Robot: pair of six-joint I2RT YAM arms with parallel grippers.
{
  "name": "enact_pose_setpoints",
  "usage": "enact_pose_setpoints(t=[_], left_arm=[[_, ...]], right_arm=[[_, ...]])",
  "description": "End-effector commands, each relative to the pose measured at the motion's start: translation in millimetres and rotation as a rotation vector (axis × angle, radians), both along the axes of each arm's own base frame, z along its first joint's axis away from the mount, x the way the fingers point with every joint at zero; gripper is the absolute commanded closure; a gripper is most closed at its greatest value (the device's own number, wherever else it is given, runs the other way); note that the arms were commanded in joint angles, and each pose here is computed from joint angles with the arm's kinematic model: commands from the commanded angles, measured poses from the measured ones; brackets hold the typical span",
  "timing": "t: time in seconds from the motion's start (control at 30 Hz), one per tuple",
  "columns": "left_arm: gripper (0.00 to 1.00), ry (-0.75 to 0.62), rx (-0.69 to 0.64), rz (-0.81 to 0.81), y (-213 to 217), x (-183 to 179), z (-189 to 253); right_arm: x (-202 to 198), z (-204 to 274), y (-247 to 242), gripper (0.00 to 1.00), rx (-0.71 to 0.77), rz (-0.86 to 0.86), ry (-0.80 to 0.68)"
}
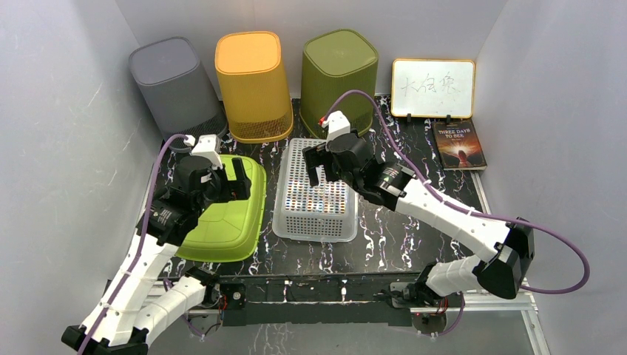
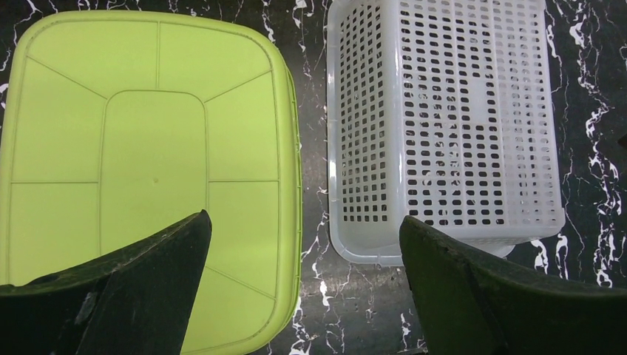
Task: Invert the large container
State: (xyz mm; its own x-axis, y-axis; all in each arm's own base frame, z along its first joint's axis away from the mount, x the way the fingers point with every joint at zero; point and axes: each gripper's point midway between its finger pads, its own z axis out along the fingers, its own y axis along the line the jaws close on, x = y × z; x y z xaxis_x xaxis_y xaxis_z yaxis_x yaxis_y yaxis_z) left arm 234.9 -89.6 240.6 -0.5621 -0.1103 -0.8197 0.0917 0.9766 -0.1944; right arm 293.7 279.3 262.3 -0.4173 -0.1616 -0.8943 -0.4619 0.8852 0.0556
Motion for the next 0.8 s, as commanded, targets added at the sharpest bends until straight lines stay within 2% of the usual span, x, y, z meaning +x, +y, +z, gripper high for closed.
enact_pose_setpoints(t=[0.0,0.77], left_arm=[[0.02,-0.01,0.006,-0.001,0.7,0.0,-1.9],[0.02,0.006,0.02,-0.002,2.3,-1.8,-13.8]], right_arm=[[5.4,10.0,-22.6,0.02,-0.04,-0.075,-0.075],[3.3,-17.7,-24.0,0.02,-0.061,-0.072,-0.05]])
